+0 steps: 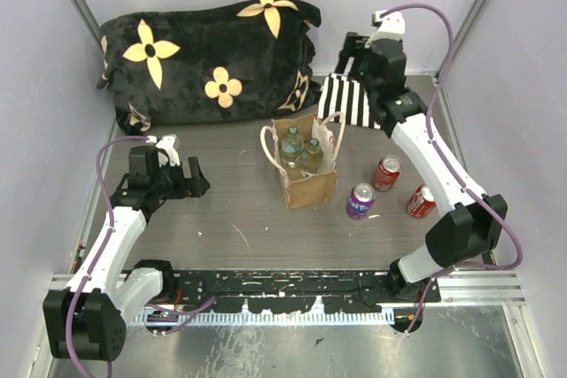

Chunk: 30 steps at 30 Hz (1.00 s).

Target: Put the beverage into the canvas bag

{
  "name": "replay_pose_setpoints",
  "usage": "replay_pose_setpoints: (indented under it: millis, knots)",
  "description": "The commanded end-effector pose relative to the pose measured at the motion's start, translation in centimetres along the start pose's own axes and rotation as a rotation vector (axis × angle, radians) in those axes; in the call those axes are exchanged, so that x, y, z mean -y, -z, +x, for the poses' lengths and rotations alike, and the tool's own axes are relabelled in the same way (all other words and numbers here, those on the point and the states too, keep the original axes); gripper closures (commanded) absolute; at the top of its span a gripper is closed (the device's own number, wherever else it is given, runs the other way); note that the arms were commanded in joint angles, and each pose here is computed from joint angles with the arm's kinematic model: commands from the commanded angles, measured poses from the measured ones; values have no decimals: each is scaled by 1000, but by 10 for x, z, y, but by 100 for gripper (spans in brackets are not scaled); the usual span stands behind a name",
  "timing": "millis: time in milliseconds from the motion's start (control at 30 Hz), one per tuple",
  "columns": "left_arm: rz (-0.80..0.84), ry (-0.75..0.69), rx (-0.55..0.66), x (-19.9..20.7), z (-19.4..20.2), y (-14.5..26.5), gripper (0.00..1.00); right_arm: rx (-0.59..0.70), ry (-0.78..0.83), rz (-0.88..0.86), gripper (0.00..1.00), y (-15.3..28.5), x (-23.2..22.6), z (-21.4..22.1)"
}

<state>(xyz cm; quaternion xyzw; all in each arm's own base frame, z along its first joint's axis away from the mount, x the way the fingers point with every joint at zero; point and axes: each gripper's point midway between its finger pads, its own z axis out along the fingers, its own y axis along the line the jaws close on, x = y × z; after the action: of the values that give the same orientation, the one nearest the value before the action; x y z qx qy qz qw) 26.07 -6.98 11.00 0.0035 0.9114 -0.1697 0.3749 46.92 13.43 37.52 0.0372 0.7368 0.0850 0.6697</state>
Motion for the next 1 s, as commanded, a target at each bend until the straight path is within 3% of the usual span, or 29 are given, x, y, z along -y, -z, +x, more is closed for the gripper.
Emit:
replay_pose_setpoints:
  millis: [0,167,367,967]
  knots:
    - [13,2,31,2,-6,2,2,-225,-34,174,20,-3,64,42]
    - [18,3,28,3,-5,1,2,-462,-36,295,20,23,123,102]
    - [18,8,23,3,-5,0,2,-661,-44,345,20,58,154,162]
    - [21,9,21,4,-4,1,2,-868,-43,352,17,122,163,228]
